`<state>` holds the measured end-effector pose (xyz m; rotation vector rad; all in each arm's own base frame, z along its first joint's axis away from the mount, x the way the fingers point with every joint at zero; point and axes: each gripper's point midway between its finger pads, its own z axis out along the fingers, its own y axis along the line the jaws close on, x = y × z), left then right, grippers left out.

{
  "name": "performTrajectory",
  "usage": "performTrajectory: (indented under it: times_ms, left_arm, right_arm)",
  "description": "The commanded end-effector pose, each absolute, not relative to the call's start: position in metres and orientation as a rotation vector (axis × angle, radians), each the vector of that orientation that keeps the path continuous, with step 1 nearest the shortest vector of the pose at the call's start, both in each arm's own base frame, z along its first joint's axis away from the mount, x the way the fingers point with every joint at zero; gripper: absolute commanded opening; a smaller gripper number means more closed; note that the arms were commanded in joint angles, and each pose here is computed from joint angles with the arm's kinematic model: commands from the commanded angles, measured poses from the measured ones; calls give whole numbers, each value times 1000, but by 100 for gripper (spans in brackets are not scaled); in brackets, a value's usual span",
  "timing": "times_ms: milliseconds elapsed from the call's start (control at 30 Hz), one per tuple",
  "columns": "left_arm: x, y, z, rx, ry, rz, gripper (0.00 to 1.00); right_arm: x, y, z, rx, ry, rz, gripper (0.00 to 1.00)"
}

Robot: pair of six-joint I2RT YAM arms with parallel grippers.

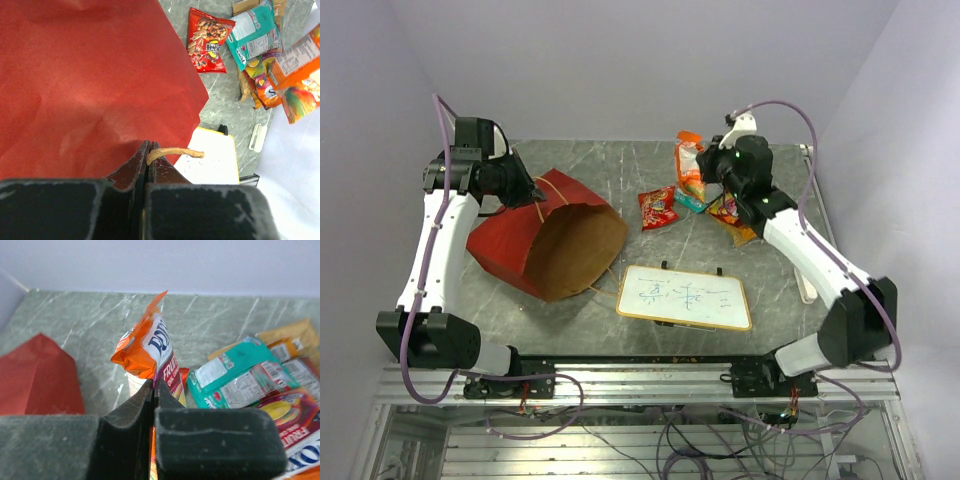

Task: Take the snacks out of the paper bag
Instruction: Place the snack at the center of the board.

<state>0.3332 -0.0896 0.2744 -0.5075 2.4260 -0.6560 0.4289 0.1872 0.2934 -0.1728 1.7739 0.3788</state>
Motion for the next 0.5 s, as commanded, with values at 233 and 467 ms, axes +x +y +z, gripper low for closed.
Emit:
performTrajectory:
  times_ms: [233,467]
  left_arm:
    - [329,-82,291,-496,2388,-626,7]
    - [330,-81,290,-490,2394,-624,7]
  right_arm:
    - [504,104,234,662,1935,686,0]
    - [477,32,163,908,2063,609,0]
